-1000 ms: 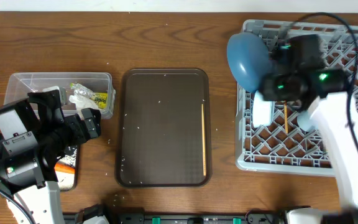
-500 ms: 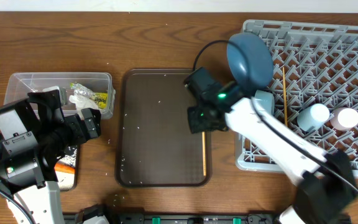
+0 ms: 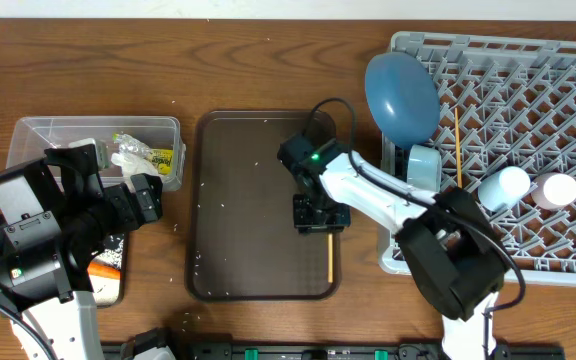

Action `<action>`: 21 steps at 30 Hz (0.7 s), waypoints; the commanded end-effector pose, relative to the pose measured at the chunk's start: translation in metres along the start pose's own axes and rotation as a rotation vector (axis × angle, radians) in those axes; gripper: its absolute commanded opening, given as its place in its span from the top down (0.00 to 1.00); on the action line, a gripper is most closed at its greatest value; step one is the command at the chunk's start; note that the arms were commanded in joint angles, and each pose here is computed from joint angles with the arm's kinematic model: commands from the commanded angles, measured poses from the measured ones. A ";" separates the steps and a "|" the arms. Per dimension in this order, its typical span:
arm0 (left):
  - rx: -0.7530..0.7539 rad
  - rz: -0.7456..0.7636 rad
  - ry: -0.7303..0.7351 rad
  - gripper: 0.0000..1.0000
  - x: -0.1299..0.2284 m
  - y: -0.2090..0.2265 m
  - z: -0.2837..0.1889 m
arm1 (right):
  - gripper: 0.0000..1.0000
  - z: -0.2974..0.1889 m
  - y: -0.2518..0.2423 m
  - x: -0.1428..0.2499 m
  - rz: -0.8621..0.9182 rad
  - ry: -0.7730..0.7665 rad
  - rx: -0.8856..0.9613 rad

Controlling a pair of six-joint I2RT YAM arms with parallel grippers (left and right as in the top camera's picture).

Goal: Sort waste into correct bins and load items into the dishwasher rack
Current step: 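Return the right gripper to the brown tray and grasp the second chopstick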

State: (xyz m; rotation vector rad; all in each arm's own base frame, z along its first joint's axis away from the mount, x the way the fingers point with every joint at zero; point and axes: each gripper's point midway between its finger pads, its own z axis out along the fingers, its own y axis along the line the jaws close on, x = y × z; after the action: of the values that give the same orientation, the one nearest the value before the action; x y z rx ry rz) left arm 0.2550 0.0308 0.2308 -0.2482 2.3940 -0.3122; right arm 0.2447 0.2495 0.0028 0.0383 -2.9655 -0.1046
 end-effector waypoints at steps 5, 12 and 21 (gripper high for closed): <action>0.011 0.026 -0.020 0.02 -0.007 -0.005 -0.005 | 0.66 0.008 0.006 0.001 -0.040 0.021 -0.019; 0.011 0.026 -0.020 0.02 -0.007 -0.004 -0.005 | 0.60 -0.040 0.008 -0.007 -0.130 -0.119 -0.033; 0.011 0.026 -0.020 0.02 -0.007 -0.004 -0.005 | 0.57 -0.043 -0.004 -0.009 -0.065 -0.136 -0.005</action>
State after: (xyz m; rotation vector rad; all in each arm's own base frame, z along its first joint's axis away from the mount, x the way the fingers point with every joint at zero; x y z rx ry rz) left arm 0.2549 0.0309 0.2308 -0.2488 2.3943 -0.3122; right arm 0.2583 0.2513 0.0534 0.1826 -3.0987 -0.1996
